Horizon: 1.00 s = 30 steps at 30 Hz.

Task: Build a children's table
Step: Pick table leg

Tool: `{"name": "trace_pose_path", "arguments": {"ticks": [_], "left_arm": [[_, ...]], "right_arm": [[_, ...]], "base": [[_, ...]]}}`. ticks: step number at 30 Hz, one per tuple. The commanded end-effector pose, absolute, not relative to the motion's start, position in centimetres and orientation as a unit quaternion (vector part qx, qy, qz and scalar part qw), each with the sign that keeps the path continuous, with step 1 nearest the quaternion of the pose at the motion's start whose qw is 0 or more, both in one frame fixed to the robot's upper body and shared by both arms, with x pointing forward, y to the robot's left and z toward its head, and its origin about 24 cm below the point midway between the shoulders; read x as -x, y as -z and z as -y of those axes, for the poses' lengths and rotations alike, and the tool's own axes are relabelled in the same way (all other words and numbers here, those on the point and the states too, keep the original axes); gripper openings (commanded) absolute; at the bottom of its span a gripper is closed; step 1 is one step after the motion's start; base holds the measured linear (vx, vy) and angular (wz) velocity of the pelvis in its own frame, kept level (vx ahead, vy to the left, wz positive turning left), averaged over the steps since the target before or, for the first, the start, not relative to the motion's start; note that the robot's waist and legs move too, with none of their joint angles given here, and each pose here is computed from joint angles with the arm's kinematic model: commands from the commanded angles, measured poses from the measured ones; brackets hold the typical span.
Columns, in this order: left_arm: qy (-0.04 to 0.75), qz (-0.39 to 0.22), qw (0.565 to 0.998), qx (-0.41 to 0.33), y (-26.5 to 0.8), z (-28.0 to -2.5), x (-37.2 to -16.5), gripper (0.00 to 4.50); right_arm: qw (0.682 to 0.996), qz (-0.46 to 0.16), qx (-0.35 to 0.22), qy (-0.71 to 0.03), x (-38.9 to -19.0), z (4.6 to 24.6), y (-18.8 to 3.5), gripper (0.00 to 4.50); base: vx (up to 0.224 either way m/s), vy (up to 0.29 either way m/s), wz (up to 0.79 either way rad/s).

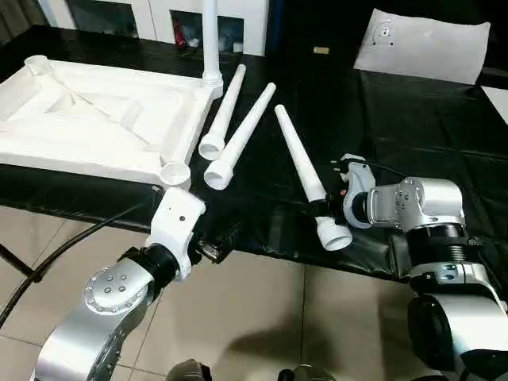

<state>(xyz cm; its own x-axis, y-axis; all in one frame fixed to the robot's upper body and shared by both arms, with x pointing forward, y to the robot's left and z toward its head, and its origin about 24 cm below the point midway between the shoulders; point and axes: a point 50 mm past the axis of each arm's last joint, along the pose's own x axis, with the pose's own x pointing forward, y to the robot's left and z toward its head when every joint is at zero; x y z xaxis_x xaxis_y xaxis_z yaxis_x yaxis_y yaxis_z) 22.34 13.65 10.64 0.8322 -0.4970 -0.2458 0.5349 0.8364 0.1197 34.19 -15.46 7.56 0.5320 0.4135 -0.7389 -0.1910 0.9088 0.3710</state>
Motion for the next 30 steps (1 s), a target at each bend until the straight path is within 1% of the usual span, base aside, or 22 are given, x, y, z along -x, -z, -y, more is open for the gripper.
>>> {"name": "trace_pose_path", "arguments": {"ticks": [1, 30], "left_arm": [[0.265, -0.108, 0.953, -0.099, -10.56, -13.83, -22.4, 4.5], [0.259, -0.107, 0.954, -0.106, -10.53, -14.06, -22.65, 4.5]], "right_arm": [[0.86, -0.465, -0.125, -0.17, -33.71, 15.6, -7.0, 1.94], [0.865, -0.458, -0.115, -0.166, -34.08, 15.93, -7.45, 1.94]], "base": [[0.0, 0.0, 0.0], [0.0, 0.0, 0.0]]}}
